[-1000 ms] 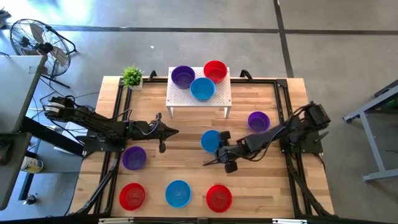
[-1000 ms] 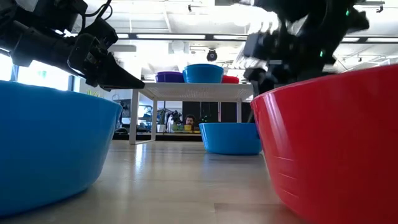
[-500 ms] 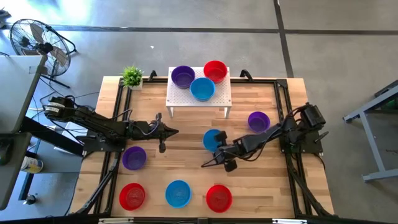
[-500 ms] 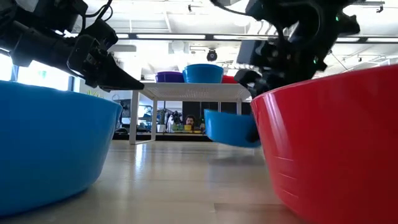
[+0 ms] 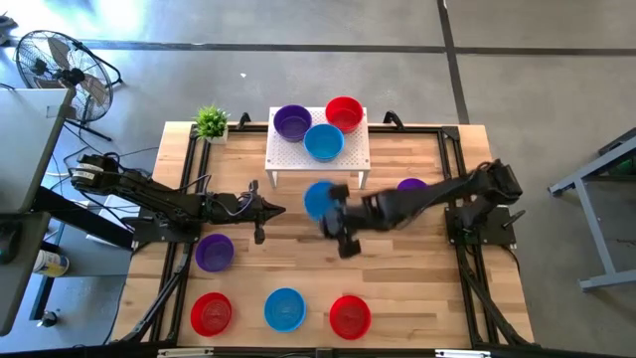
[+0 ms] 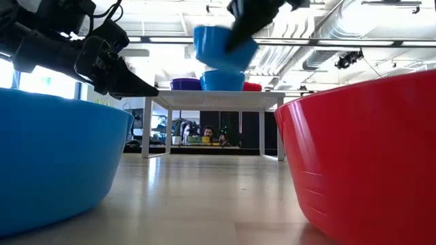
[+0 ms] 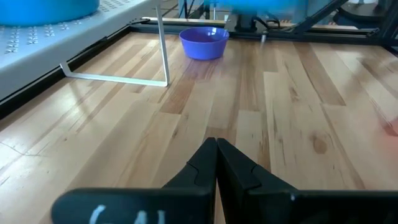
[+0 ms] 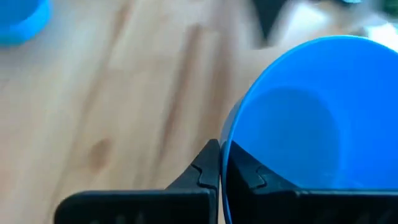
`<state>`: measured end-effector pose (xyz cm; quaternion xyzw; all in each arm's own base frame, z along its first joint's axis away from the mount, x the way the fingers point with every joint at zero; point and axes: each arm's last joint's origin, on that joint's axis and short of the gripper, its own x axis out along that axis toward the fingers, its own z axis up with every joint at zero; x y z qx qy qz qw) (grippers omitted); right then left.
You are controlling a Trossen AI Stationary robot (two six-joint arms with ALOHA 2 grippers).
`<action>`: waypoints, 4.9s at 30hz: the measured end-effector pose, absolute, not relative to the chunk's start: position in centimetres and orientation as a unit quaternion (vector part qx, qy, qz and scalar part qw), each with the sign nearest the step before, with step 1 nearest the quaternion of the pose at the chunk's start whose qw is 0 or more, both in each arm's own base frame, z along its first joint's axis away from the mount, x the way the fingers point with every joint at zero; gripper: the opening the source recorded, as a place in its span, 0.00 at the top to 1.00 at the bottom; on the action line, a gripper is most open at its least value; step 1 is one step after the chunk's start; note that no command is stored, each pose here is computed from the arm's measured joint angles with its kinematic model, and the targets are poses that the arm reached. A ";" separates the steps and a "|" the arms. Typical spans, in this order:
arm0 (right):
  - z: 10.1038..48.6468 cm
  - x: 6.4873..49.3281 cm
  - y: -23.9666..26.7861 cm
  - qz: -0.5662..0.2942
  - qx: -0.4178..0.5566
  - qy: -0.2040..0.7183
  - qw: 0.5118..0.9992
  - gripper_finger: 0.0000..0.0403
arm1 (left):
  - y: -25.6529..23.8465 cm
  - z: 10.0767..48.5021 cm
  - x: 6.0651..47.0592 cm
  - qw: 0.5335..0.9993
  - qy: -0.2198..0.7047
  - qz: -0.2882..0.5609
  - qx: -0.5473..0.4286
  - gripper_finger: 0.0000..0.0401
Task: Pick & Place Mini bowls
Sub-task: Stack the blue bowl on the blue bowl on the shelf, then stack the purple bowl on the purple bowl on the shelf
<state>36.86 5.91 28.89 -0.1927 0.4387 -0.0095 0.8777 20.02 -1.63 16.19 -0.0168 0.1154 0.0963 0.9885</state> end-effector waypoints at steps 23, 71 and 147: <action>34.2 39.0 -11.4 -0.107 -0.054 0.481 0.869 1.00 | -1.6 16.2 20.0 0.989 0.116 0.095 -0.015 1.00; 34.0 35.2 -13.5 -0.187 -0.029 0.582 0.791 0.99 | -1.6 16.0 20.0 0.987 0.125 0.096 -0.013 1.00; 22.5 19.8 0.1 -0.020 -0.133 0.092 0.987 1.00 | -13.2 21.4 17.0 0.771 0.607 0.141 -0.132 0.54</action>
